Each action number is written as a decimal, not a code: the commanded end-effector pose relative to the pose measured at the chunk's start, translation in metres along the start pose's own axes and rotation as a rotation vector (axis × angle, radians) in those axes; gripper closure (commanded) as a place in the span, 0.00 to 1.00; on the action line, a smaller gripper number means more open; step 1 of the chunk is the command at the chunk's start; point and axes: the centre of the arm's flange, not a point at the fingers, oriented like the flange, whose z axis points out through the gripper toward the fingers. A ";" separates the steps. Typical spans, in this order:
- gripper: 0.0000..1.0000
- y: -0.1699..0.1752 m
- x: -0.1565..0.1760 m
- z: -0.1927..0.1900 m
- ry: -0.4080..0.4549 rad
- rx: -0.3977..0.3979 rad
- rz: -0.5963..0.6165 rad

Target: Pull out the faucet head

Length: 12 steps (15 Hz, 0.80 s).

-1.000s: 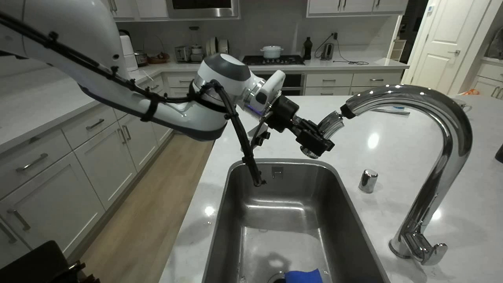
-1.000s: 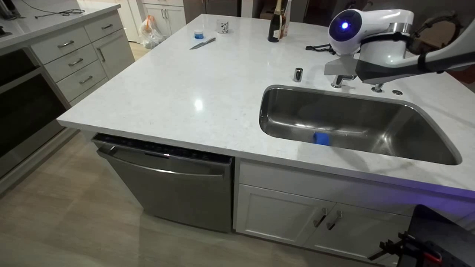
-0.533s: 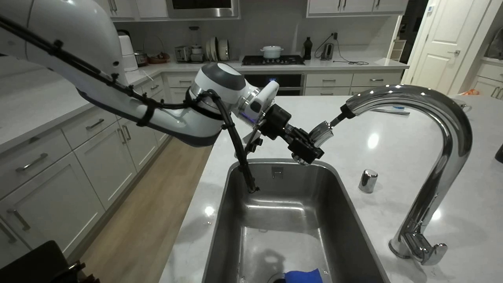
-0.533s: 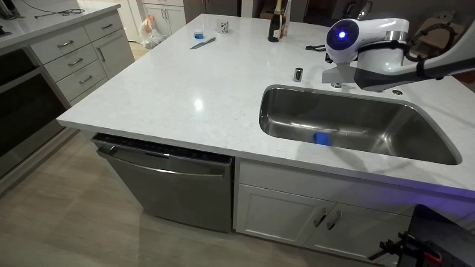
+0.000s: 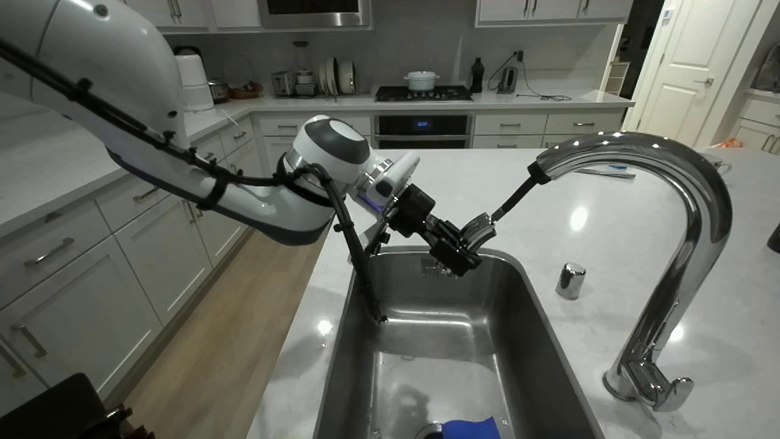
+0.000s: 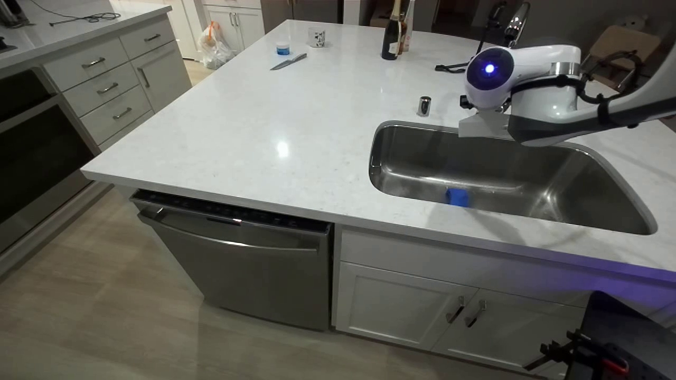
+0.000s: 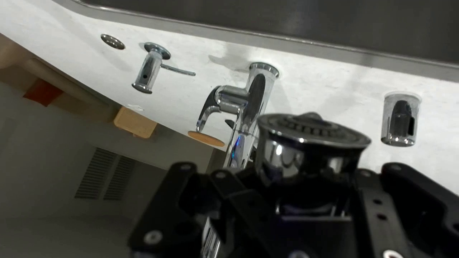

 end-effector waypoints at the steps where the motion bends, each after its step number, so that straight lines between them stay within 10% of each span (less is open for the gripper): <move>1: 0.97 0.008 -0.042 -0.006 -0.066 0.049 -0.040; 12: 0.96 0.018 -0.120 -0.009 -0.176 0.098 -0.129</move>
